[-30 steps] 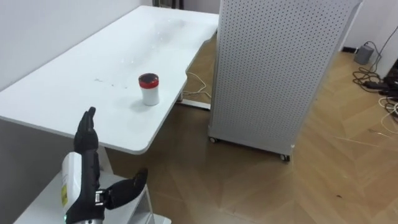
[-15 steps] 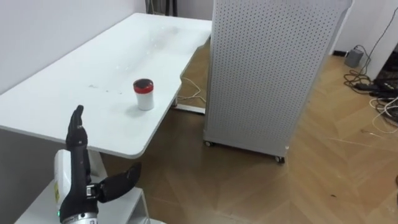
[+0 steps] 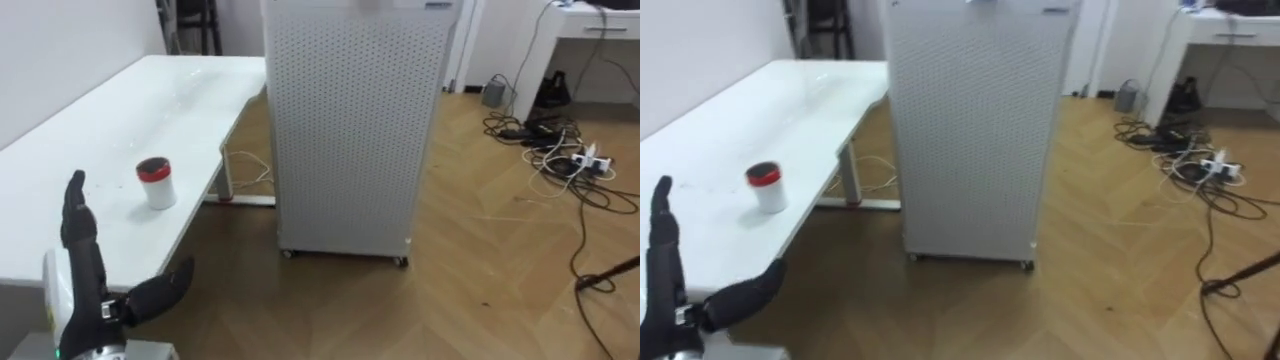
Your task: Pick garbage
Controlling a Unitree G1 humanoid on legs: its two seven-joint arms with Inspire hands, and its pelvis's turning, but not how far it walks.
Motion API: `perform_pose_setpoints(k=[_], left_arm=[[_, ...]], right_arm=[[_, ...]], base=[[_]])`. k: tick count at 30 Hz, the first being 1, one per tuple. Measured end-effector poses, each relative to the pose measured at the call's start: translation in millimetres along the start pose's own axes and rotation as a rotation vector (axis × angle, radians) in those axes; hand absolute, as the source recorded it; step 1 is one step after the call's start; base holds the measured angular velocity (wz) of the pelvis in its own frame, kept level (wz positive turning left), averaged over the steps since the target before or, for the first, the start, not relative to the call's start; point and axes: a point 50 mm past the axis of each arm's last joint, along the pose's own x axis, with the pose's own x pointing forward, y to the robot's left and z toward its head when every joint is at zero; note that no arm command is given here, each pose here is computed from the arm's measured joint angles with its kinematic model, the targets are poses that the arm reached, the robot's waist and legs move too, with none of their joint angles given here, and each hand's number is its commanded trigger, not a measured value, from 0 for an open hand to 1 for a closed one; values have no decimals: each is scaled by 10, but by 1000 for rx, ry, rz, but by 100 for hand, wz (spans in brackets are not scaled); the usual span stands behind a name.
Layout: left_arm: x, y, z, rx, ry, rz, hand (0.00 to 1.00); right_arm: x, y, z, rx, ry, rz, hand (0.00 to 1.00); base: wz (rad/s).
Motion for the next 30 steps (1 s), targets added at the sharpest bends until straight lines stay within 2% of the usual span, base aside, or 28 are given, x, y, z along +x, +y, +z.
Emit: perform_pose_setpoints(k=[11, 30], left_arm=[[11, 46, -9, -41, 27, 81, 0], [17, 66, -21, -42, 34, 85, 0]], right_arm=[[-19, -23, -48, 1, 17, -30, 100], [6, 86, 153, -23, -71, 38, 100]], base=[[-10], [-9]])
